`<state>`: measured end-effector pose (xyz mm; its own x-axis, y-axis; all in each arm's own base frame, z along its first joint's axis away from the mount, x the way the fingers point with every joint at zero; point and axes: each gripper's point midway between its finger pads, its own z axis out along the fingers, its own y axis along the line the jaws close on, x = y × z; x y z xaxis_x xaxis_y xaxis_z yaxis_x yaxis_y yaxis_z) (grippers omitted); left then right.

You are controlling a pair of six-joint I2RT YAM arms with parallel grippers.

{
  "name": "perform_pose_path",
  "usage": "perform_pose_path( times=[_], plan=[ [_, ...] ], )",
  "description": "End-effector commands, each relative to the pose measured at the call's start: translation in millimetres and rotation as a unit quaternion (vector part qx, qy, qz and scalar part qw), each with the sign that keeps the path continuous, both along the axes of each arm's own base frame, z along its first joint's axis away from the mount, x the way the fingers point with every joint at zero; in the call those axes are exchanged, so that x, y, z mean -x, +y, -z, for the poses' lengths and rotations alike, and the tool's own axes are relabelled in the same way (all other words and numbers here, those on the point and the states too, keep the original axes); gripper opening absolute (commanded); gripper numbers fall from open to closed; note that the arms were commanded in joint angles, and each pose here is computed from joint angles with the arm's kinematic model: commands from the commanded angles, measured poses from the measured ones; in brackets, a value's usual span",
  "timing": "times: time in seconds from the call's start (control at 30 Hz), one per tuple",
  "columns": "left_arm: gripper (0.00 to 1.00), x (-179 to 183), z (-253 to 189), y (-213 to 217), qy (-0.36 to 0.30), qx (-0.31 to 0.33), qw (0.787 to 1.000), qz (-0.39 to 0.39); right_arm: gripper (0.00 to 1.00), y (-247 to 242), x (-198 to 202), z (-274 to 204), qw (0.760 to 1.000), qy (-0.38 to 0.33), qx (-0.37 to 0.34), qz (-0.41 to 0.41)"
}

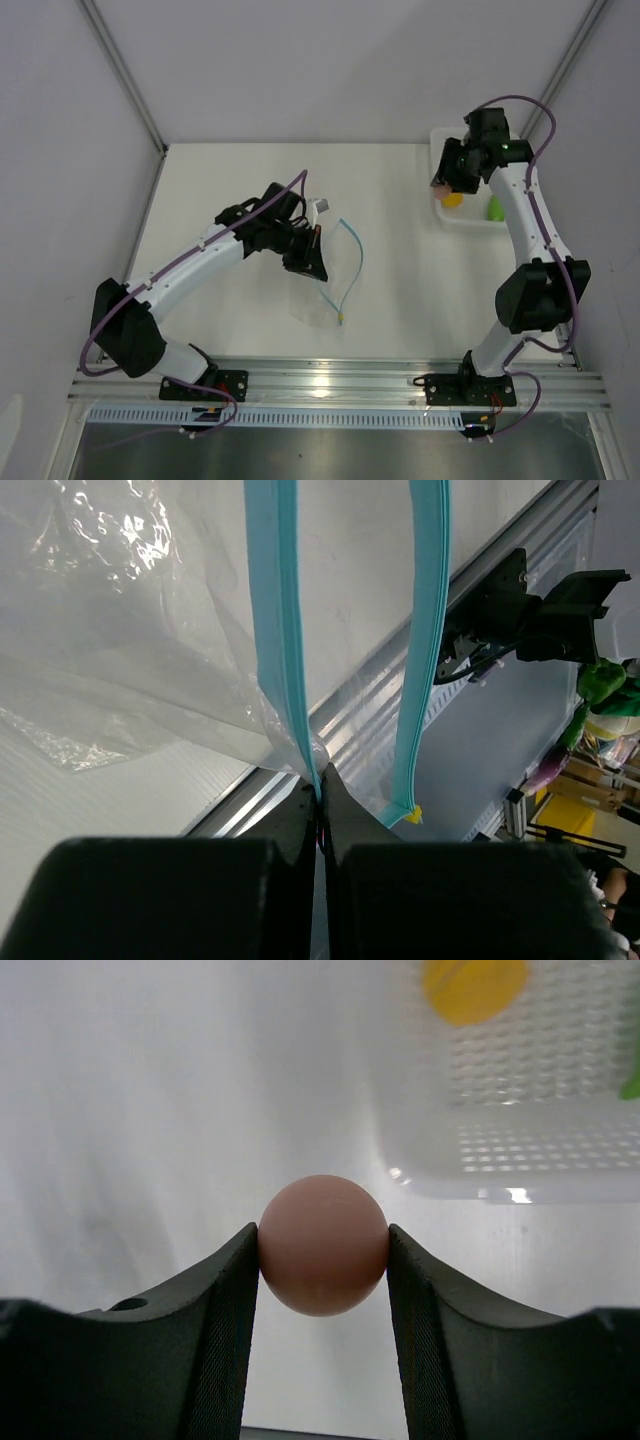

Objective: Place the food in the zip-top bag and seal the zipper
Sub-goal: Place the fake fruit in the zipper food storage bag.

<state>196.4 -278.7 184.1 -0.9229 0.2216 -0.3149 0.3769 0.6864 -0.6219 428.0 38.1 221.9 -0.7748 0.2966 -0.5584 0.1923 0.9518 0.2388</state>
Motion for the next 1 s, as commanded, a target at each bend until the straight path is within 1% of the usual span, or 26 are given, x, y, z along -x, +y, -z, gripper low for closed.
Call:
perform_pose_path(
  times=[0.0, 0.07, 0.1, 0.17, 0.23, 0.3, 0.33, 0.37, 0.43, 0.53, 0.57, 0.67, 0.83, 0.9, 0.97],
  plan=[
    [0.01, -7, -18, -11, 0.005, 0.038, 0.999, -0.001, 0.00, 60, 31, -47, 0.991, -0.066, -0.025, -0.110],
    [0.01, -6, -17, -13, 0.011, 0.041, 0.999, 0.000, 0.00, 83, 45, -57, 0.985, -0.081, -0.042, -0.147],
    [0.00, -6, -17, -13, 0.012, 0.041, 0.999, 0.001, 0.00, 104, 56, -57, 0.979, -0.086, -0.050, -0.179],
    [0.01, -6, -18, -14, 0.015, 0.041, 0.999, 0.001, 0.00, 130, 77, -81, 0.962, -0.129, -0.068, -0.230],
    [0.01, -5, -18, -14, 0.020, 0.041, 0.999, 0.002, 0.00, 161, 103, -83, 0.944, -0.141, -0.083, -0.287],
    [0.00, -5, -19, -15, 0.024, 0.046, 0.999, 0.002, 0.00, 178, 127, -103, 0.919, -0.182, -0.103, -0.334],
    [0.01, -3, -18, -15, 0.028, 0.045, 0.999, 0.002, 0.00, 188, 140, -95, 0.911, -0.177, -0.110, -0.356],
    [0.01, -3, -19, -16, 0.030, 0.047, 0.998, 0.001, 0.00, 192, 149, -104, 0.902, -0.196, -0.119, -0.366],
    [0.01, -3, -20, -16, 0.031, 0.050, 0.998, 0.000, 0.00, 202, 162, -101, 0.893, -0.192, -0.136, -0.384],
    [0.01, -2, -22, -18, 0.033, 0.058, 0.998, -0.001, 0.00, 212, 174, -90, 0.887, -0.180, -0.149, -0.399],
    [0.01, -2, -23, -18, 0.036, 0.060, 0.998, -0.004, 0.00, 220, 181, -87, 0.881, -0.176, -0.153, -0.411],
    [0.01, -1, -26, -20, 0.039, 0.068, 0.997, -0.006, 0.00, 234, 187, -81, 0.876, -0.168, -0.156, -0.424],
    [0.00, 0, -33, -19, 0.031, 0.072, 0.997, -0.009, 0.00, 251, 186, -71, 0.873, -0.150, -0.169, -0.431],
    [0.01, 0, -35, -17, 0.028, 0.072, 0.997, -0.011, 0.02, 254, 184, -65, 0.875, -0.142, -0.167, -0.432],
    [0.01, 1, -38, -16, 0.021, 0.072, 0.997, -0.012, 0.08, 255, 182, -62, 0.878, -0.139, -0.162, -0.429]
  ],
)
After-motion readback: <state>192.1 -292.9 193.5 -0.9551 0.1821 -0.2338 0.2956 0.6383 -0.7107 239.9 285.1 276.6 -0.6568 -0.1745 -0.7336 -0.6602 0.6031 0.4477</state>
